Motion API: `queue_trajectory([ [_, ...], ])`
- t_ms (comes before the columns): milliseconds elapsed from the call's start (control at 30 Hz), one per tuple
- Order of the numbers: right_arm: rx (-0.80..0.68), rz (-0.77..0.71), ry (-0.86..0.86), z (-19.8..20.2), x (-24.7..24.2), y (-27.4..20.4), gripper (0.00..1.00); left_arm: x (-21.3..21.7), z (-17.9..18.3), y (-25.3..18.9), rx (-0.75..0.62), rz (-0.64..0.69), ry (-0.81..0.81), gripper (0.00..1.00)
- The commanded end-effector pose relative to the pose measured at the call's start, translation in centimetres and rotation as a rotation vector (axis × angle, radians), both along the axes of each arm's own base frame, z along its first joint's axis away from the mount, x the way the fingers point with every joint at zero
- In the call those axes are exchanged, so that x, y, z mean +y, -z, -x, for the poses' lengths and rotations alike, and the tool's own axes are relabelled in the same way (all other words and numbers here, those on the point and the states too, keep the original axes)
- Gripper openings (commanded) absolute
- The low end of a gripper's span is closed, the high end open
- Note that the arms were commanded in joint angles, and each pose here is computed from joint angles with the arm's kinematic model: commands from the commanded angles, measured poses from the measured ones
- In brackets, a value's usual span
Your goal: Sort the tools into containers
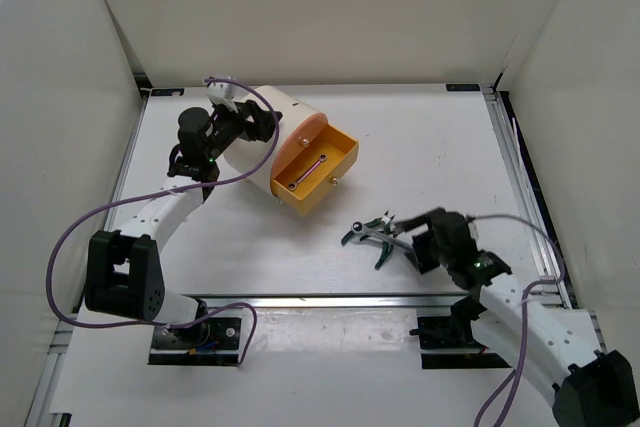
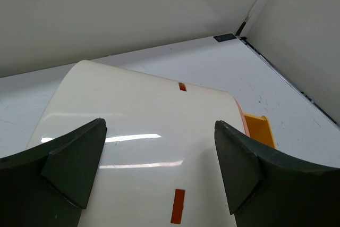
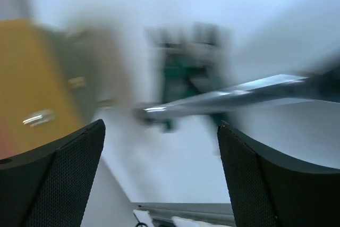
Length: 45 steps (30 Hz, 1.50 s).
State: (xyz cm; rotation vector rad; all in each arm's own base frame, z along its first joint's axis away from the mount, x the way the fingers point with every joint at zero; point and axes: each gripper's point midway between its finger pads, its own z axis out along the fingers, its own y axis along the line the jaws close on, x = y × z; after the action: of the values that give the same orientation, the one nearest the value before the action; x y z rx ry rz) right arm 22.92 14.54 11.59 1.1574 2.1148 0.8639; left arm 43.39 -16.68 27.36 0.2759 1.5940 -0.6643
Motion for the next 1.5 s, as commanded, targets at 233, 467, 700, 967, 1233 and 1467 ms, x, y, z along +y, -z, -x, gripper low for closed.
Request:
queue_trajectory([
  [233, 0.158, -0.199, 0.276, 2.8, -2.4, 7.0, 0.98, 0.5, 3.2, 11.0, 0.399, -0.048, 0.005, 0.94],
  [467, 0.234, -0.188, 0.383, 3.7, -3.8, 10.3, 0.83, 0.4, 3.1, 11.3, 0.407, -0.047, 0.008, 0.94],
  [700, 0.271, -0.153, 0.445, 3.6, -4.6, 11.8, 0.54, 0.4, 3.2, 11.7, 0.415, -0.047, 0.009, 0.94],
  [967, 0.217, -0.134, 0.376, 2.9, -4.0, 10.0, 0.0, 0.3, 3.1, 11.7, 0.413, -0.05, 0.011, 0.94],
  [1233, -0.023, 0.075, 0.386, -0.6, -6.7, -1.0, 0.0, 0.3, 3.0, 11.7, 0.418, -0.045, 0.013, 0.94],
  [1467, -0.22, 0.129, 0.295, -6.0, -3.6, -9.7, 0.0, 0.1, 3.0, 11.6, 0.419, -0.038, 0.018, 0.94],
])
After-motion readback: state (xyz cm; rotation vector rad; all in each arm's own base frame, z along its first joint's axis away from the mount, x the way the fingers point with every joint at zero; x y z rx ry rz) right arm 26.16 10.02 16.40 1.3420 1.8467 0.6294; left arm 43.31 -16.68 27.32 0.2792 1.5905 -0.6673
